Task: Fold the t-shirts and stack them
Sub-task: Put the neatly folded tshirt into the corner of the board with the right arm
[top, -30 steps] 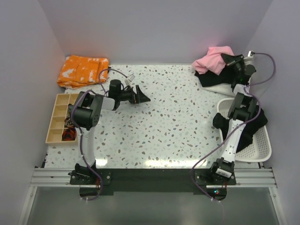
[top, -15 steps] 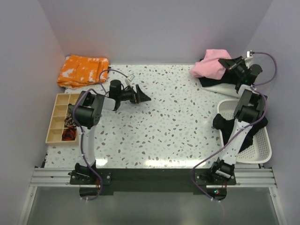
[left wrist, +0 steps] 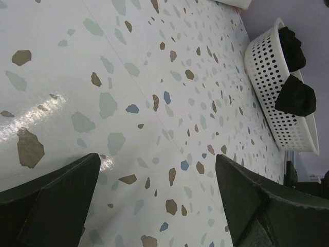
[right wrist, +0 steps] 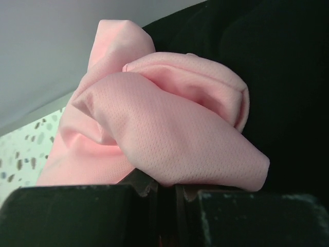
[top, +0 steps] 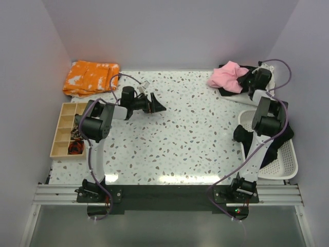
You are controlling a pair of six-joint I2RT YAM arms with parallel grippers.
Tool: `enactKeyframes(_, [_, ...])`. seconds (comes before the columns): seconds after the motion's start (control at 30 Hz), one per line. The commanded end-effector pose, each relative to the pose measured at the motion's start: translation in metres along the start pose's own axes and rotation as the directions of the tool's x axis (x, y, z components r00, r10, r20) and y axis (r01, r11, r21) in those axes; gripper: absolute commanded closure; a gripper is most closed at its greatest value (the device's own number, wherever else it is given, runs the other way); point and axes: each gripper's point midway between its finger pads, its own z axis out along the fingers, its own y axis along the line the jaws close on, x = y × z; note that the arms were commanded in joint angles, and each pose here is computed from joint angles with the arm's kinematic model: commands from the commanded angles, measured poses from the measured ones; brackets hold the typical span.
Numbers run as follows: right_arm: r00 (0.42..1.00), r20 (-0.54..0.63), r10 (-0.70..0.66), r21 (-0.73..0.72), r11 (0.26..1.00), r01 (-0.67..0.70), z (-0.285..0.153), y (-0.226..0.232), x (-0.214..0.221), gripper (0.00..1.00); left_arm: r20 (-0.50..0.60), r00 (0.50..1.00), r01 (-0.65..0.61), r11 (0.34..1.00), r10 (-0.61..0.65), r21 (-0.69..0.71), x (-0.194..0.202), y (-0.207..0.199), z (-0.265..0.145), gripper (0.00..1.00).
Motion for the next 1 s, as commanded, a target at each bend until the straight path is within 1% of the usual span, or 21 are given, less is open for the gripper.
enactKeyframes(0.0, [0.967,0.074,-0.244,0.314,0.926,0.21,-0.038,-0.011,-0.048,1.0,0.02,0.998,-0.051,0.998,0.052,-0.041,-0.013,0.0,-0.001,0.0])
enactKeyframes(0.03, [0.96,0.078,-0.268,0.349,0.909,0.225,-0.043,-0.013,-0.05,1.0,0.022,0.998,-0.052,0.998,0.053,-0.038,-0.014,-0.001,-0.001,0.0])
enactKeyframes(0.07, [0.95,0.115,-0.291,0.402,0.888,0.224,-0.053,-0.009,-0.063,1.0,0.019,0.999,-0.05,0.998,0.05,-0.035,-0.013,-0.001,0.0,0.0])
enactKeyframes(0.1, [0.943,0.124,-0.308,0.433,0.872,0.228,-0.058,-0.013,-0.057,1.0,0.019,0.999,-0.049,0.998,0.05,-0.033,-0.013,-0.001,0.0,0.0])
enactKeyframes(0.17, [0.925,0.139,-0.354,0.516,0.823,0.237,-0.069,-0.011,-0.062,1.0,0.016,0.999,-0.05,0.998,0.051,-0.031,-0.013,-0.001,0.001,0.0])
enactKeyframes(0.27, [0.904,0.154,-0.4,0.587,0.773,0.242,-0.081,-0.01,-0.065,1.0,0.016,0.999,-0.051,0.998,0.052,-0.028,-0.013,-0.002,0.001,0.0])
enactKeyframes(0.3, [0.899,0.17,-0.404,0.632,0.744,0.215,-0.087,-0.017,-0.067,1.0,0.015,0.999,-0.05,0.998,0.051,-0.029,-0.012,-0.001,0.001,0.0])
enactKeyframes(0.37, [0.896,0.193,-0.401,0.675,0.717,0.176,-0.092,-0.022,-0.072,1.0,0.013,0.999,-0.052,0.998,0.052,-0.026,-0.012,-0.002,0.001,0.0])
enactKeyframes(0.4, [0.892,0.211,-0.401,0.717,0.684,0.138,-0.099,-0.03,-0.074,1.0,0.013,0.998,-0.053,0.998,0.054,-0.026,-0.012,-0.002,0.001,0.0])
enactKeyframes(0.5, [0.885,0.226,-0.406,0.741,0.662,0.114,-0.102,-0.033,-0.081,1.0,0.013,0.999,-0.052,0.998,0.052,-0.026,-0.012,-0.001,0.001,0.0])
enactKeyframes(0.57, [0.899,0.179,-0.4,0.747,0.65,0.141,-0.095,-0.035,-0.079,1.0,0.011,0.999,-0.053,0.998,0.054,-0.022,-0.011,-0.001,0.002,0.0])
enactKeyframes(0.6, [0.904,0.168,-0.393,0.734,0.662,0.151,-0.09,-0.034,-0.076,0.98,0.01,0.999,-0.052,0.998,0.052,-0.02,-0.011,-0.002,0.002,0.0])
enactKeyframes(0.63, [0.908,0.168,-0.385,0.708,0.688,0.161,-0.087,-0.029,-0.076,0.86,0.008,0.999,-0.049,0.999,0.05,-0.02,-0.01,-0.001,0.002,0.0])
enactKeyframes(0.67, [0.912,0.165,-0.376,0.683,0.711,0.169,-0.085,-0.026,-0.068,0.53,0.009,0.999,-0.049,0.999,0.049,-0.02,-0.01,-0.001,0.002,0.0])
enactKeyframes(0.7, [0.912,0.181,-0.369,0.651,0.739,0.17,-0.084,-0.02,-0.067,0.35,0.008,0.999,-0.049,0.999,0.049,-0.018,-0.01,-0.001,0.002,0.0])
enactKeyframes(0.73, [0.914,0.184,-0.361,0.607,0.773,0.183,-0.081,-0.011,-0.063,0.26,0.009,0.999,-0.049,0.999,0.049,-0.019,-0.01,-0.001,0.001,0.0])
enactKeyframes(0.77, [0.917,0.187,-0.351,0.582,0.792,0.184,-0.083,-0.005,-0.064,0.02,0.01,0.999,-0.051,0.999,0.052,-0.017,-0.01,-0.002,0.001,0.0])
enactKeyframes(0.83, [0.926,0.18,-0.333,0.555,0.811,0.183,-0.085,0.005,-0.061,0.01,0.014,0.998,-0.058,0.998,0.058,-0.019,-0.012,-0.003,0.001,0.0])
enactKeyframes(0.93, [0.927,0.223,-0.3,0.491,0.856,0.159,-0.099,0.026,-0.063,0.01,0.016,0.998,-0.064,0.998,0.065,-0.027,-0.013,-0.002,0.0,0.0])
enactKeyframes(0.97, [0.93,0.229,-0.287,0.45,0.879,0.161,-0.104,0.036,-0.061,0.01,0.016,0.998,-0.066,0.998,0.066,-0.025,-0.013,-0.003,0.0,0.0])
